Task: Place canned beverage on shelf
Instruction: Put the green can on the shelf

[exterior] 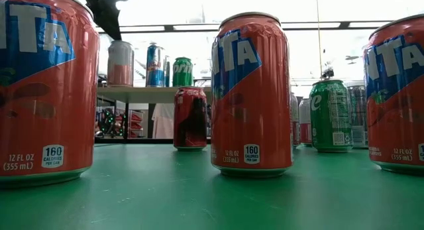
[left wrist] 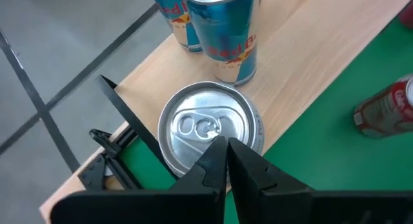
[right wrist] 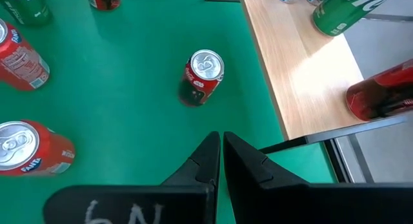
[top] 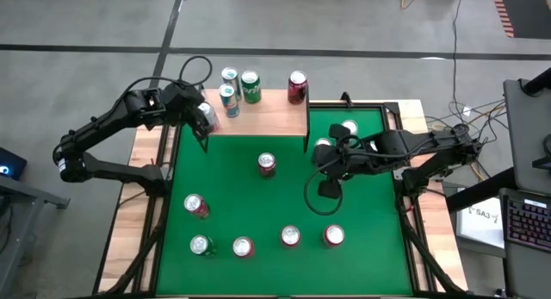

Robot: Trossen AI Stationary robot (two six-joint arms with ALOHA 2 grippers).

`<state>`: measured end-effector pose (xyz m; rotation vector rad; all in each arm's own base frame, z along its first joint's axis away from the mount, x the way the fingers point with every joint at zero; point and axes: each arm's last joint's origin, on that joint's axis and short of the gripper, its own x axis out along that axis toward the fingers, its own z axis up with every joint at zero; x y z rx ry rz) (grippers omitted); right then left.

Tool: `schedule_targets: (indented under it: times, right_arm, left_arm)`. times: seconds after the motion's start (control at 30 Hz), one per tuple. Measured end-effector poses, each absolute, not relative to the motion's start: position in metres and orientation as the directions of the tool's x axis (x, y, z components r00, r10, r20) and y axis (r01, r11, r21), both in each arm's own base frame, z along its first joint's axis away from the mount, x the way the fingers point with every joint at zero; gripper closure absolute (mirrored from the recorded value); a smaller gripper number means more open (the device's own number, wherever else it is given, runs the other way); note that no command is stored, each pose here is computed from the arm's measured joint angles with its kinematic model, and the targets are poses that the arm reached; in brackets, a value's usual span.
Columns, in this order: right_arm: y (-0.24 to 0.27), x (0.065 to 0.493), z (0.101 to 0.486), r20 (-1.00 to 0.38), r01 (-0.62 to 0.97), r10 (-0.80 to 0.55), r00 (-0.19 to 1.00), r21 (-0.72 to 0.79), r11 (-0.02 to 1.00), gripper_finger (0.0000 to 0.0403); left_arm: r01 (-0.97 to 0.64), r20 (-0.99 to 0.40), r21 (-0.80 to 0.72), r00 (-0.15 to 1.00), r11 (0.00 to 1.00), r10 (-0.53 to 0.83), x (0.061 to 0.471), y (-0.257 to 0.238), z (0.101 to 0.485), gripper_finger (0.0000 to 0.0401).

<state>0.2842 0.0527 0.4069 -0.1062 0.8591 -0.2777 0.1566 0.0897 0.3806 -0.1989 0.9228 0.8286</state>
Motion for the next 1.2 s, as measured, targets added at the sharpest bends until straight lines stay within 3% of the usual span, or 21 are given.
schedule_targets:
  times: [0.37, 0.63, 1.2]
  right_arm:
    - [0.054, 0.284, 0.407, -0.725, 0.205, -0.298, 0.621, -0.217, 0.954, 0.0390]
    - [0.055, 0.284, 0.407, -0.726, 0.207, -0.295, 0.621, -0.211, 0.955, 0.0390]
    - [0.057, 0.285, 0.404, -0.727, 0.203, -0.293, 0.621, -0.212, 0.956, 0.0390]
  left_arm:
    - [-0.715, -0.741, 0.173, 0.359, 0.678, 0.568, 0.159, 0.091, 0.384, 0.0401]
    - [-0.668, -0.702, 0.338, 0.289, 0.662, 0.651, 0.143, 0.087, 0.389, 0.0401]
    - [-0.651, -0.773, 0.260, 0.302, 0.713, 0.558, 0.144, 0.084, 0.370, 0.0401]
